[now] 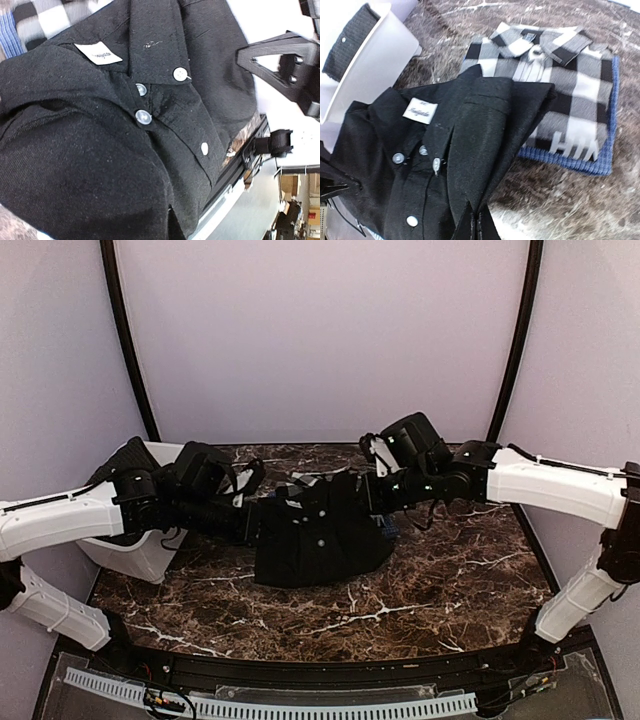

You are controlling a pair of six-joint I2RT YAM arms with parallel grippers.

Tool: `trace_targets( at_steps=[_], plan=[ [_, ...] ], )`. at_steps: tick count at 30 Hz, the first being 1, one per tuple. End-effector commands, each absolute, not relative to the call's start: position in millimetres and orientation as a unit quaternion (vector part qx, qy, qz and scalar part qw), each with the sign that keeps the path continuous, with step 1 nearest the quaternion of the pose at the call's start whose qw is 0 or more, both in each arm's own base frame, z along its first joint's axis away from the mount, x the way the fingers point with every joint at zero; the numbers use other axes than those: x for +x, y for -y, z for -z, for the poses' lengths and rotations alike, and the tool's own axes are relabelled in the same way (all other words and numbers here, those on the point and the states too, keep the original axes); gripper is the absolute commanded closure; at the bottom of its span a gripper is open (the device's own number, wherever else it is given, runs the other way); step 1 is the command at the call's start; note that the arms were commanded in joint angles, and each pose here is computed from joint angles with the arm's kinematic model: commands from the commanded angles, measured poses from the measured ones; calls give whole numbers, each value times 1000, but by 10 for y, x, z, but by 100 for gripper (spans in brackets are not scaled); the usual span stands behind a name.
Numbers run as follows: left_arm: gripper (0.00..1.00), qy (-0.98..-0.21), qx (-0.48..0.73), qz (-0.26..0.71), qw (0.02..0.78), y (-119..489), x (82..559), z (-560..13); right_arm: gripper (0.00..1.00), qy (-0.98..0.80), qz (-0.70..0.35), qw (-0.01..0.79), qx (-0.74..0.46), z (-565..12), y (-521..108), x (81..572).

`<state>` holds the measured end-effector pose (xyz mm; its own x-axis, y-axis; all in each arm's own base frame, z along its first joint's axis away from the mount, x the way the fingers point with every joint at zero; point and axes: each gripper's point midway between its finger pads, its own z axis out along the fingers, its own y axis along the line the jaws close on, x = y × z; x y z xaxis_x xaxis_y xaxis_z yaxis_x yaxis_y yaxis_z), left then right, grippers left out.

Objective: Fold and stack the long sleeve shirts
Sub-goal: Place the square-folded shirt on the square-folded shirt.

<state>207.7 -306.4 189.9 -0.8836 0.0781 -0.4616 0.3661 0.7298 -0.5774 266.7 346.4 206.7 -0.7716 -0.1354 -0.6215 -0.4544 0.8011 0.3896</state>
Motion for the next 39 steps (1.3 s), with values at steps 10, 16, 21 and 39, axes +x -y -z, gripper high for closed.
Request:
trace_targets(
  at_steps=[10,16,21,39],
  plan=[
    [100,-895,109,325,285,3182,3273,-2081,100,-867,-280,381,-155,-2488,-3425,3915],
    [100,-907,101,299,278,3287,3660,-1826,100,-879,-279,359,-143,-2150,-3328,4317],
    [100,-919,82,283,261,3227,3885,-1612,100,-889,-275,341,-133,-1901,-3234,4465],
    [81,-946,21,276,170,2917,3941,-810,80,-927,-224,282,-103,-995,-2812,4661]
  ],
)
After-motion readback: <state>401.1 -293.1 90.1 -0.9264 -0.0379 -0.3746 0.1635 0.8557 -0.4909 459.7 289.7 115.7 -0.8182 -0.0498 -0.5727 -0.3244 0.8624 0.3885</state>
